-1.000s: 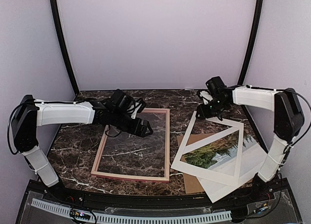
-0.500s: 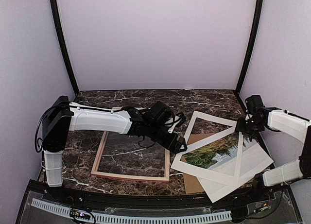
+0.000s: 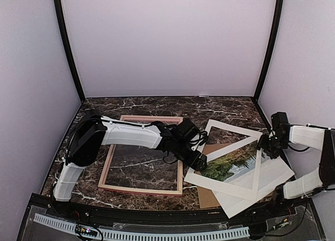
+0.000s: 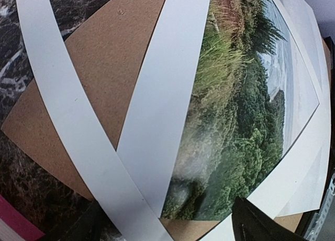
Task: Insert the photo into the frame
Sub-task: Pick up the mat board from the center of the board.
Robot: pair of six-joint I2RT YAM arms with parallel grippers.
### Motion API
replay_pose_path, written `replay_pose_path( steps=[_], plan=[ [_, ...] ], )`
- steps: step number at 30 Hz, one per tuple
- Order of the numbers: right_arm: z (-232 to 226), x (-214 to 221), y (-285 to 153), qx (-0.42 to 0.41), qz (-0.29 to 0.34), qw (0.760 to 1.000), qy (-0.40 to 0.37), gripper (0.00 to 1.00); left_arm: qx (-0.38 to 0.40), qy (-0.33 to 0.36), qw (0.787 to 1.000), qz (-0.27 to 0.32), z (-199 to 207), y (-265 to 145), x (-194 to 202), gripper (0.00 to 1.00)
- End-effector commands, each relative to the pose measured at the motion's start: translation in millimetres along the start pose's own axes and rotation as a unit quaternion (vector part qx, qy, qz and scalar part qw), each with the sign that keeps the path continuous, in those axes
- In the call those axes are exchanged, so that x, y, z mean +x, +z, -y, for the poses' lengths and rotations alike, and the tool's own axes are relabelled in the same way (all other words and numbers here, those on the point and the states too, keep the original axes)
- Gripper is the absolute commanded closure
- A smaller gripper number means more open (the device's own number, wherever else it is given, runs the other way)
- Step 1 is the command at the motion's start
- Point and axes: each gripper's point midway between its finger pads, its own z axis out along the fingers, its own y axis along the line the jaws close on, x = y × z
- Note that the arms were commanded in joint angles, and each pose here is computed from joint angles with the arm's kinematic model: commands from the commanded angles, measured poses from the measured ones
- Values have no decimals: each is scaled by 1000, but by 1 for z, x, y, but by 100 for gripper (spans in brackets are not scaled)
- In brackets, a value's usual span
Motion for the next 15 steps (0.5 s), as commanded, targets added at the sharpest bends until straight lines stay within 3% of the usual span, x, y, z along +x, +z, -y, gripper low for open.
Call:
replay_pose_path(
  steps=[1, 15],
  plan=[
    [-3, 1, 8, -24, 0, 1000, 7, 38, -13, -8, 1000, -8, -2, -3, 0, 13],
    [-7, 17, 25, -82, -28, 996, 28, 44, -26, -32, 999, -30, -12, 1, 21, 17]
  ],
)
